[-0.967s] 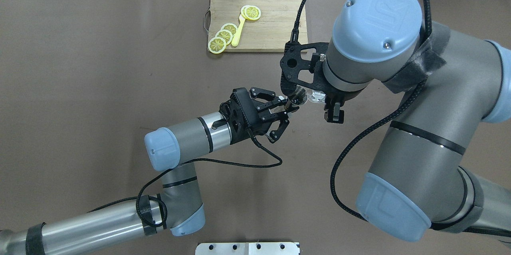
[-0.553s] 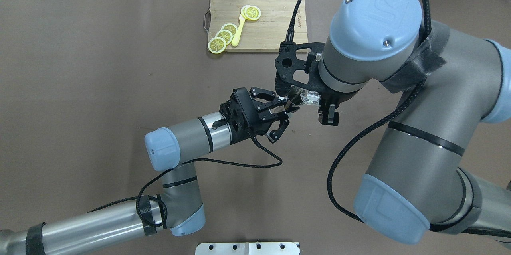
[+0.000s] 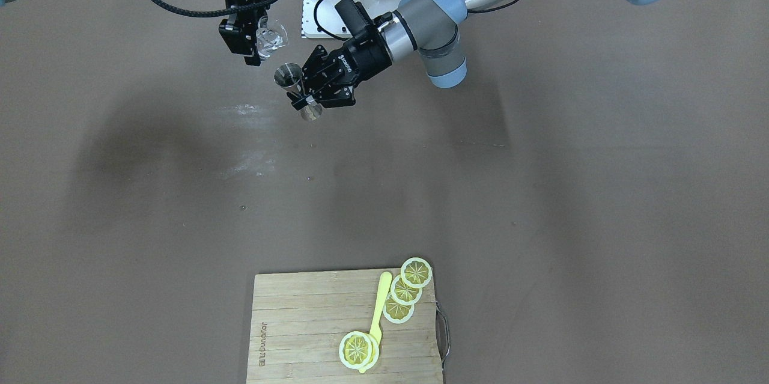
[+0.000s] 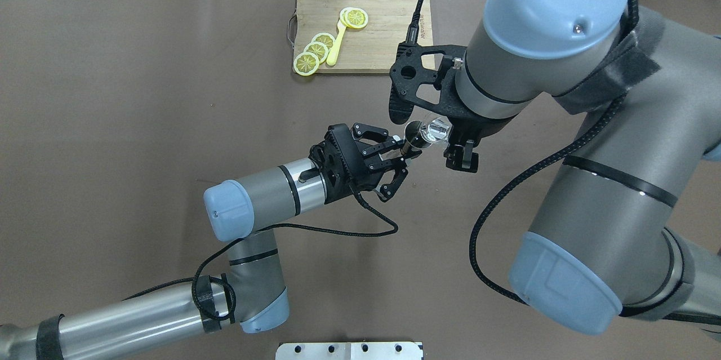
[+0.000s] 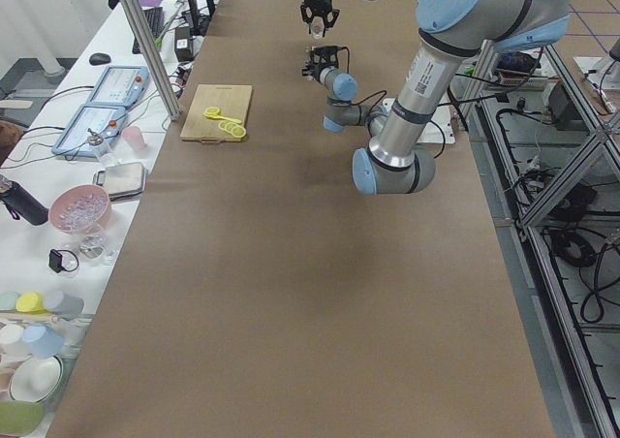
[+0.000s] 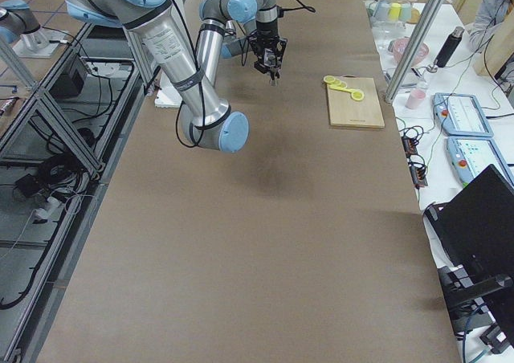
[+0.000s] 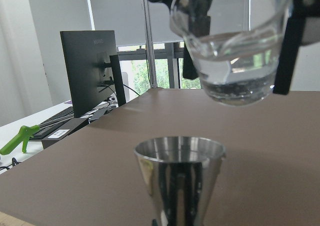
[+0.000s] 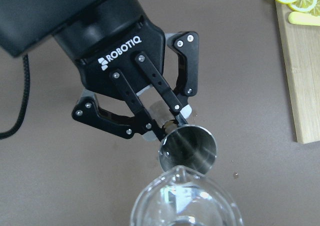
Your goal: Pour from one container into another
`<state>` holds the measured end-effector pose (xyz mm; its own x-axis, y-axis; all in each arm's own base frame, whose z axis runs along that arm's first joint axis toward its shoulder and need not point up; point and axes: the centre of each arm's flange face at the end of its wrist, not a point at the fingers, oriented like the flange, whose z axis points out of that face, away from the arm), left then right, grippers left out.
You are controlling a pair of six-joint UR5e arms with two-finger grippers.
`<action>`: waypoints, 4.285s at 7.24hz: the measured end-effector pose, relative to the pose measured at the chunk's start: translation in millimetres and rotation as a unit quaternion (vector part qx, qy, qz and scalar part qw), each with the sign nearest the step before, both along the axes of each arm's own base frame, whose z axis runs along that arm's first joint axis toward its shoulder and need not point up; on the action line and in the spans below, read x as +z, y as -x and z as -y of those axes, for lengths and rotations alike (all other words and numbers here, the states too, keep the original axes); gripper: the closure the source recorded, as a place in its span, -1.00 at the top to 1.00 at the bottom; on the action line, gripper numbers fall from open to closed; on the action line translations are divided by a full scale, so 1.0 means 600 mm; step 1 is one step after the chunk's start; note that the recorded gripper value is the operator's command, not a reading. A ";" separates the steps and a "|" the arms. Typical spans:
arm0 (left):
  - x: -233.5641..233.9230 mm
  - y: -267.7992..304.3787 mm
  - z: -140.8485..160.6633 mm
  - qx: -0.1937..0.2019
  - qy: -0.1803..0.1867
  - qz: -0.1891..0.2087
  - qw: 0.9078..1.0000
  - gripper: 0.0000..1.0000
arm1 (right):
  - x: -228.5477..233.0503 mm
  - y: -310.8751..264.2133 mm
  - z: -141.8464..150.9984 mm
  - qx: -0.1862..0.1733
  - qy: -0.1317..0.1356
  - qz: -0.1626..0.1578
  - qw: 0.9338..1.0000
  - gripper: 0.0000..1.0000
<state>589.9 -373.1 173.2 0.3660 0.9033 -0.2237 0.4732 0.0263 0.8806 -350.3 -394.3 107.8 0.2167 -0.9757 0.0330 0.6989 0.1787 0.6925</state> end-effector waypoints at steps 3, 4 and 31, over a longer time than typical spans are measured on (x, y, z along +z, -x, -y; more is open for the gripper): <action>0.014 0.006 0.014 -0.014 0.001 0.011 1.000 -1.00 | 0.024 -0.041 0.027 0.007 -0.003 0.036 0.999 -1.00; 0.022 0.010 0.022 -0.019 0.003 0.015 1.000 -1.00 | 0.038 -0.053 0.035 0.007 -0.004 0.052 0.999 -1.00; 0.381 0.383 0.296 -0.408 0.341 -0.058 0.845 -1.00 | 0.633 -0.068 0.158 0.053 0.016 0.372 0.926 -1.00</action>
